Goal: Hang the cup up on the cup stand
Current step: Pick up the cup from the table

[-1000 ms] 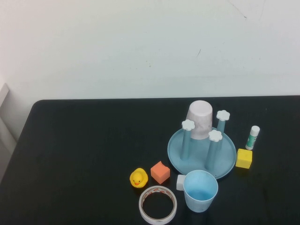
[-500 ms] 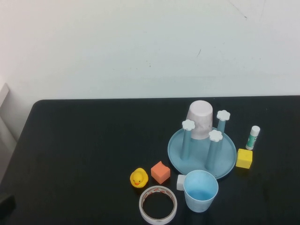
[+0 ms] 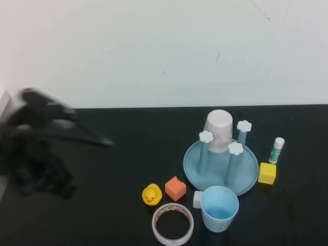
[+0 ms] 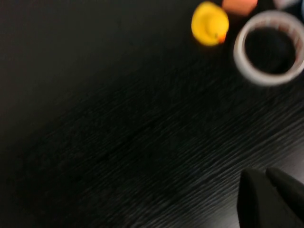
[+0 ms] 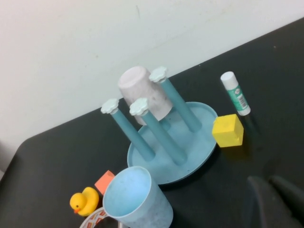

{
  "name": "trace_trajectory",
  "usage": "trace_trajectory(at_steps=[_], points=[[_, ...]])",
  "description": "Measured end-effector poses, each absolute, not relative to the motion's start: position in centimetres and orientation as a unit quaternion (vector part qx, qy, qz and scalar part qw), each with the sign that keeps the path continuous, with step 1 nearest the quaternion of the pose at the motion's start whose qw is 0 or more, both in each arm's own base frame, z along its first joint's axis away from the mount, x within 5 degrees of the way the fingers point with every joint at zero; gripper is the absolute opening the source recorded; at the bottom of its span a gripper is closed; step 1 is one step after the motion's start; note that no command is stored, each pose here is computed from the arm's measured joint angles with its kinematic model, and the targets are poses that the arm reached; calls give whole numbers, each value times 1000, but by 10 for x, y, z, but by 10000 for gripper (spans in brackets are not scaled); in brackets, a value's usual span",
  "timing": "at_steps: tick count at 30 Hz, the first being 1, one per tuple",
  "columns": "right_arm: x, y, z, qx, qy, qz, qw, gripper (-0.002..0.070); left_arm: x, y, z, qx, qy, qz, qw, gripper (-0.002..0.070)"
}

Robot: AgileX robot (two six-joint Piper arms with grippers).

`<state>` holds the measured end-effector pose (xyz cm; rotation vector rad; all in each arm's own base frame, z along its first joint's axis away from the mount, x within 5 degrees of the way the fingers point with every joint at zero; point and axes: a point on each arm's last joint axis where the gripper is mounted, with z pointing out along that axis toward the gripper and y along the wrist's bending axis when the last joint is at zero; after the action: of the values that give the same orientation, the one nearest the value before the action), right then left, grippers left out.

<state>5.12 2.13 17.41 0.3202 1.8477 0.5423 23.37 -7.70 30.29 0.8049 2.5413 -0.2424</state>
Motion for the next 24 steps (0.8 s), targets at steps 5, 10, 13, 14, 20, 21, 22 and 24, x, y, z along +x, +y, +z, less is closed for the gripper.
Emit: trace_trajectory(at_steps=[5,10,13,14,20,21,22,24], points=[[51,23,175,120,784,228,564,-1,262,-134,289,368,911,-32,183,-1],[51,23,175,119,785,229,564,-1,275,-195,275,429,887,-29,171,-1],[51,23,175,118,785,228,564,-1,280,-231,259,456,874,-32,164,-1],[51,23,175,119,784,230,564,-1,282,-239,253,461,873,-32,158,-1],[51,23,175,119,784,230,564,-1,292,-289,225,481,864,-49,142,103],[51,23,175,119,784,230,564,-1,294,-297,220,479,865,-60,137,159],[51,23,175,119,784,230,564,-1,295,-303,216,473,868,-71,132,225],[51,23,175,119,784,230,564,-1,301,-313,205,451,880,-85,125,350]])
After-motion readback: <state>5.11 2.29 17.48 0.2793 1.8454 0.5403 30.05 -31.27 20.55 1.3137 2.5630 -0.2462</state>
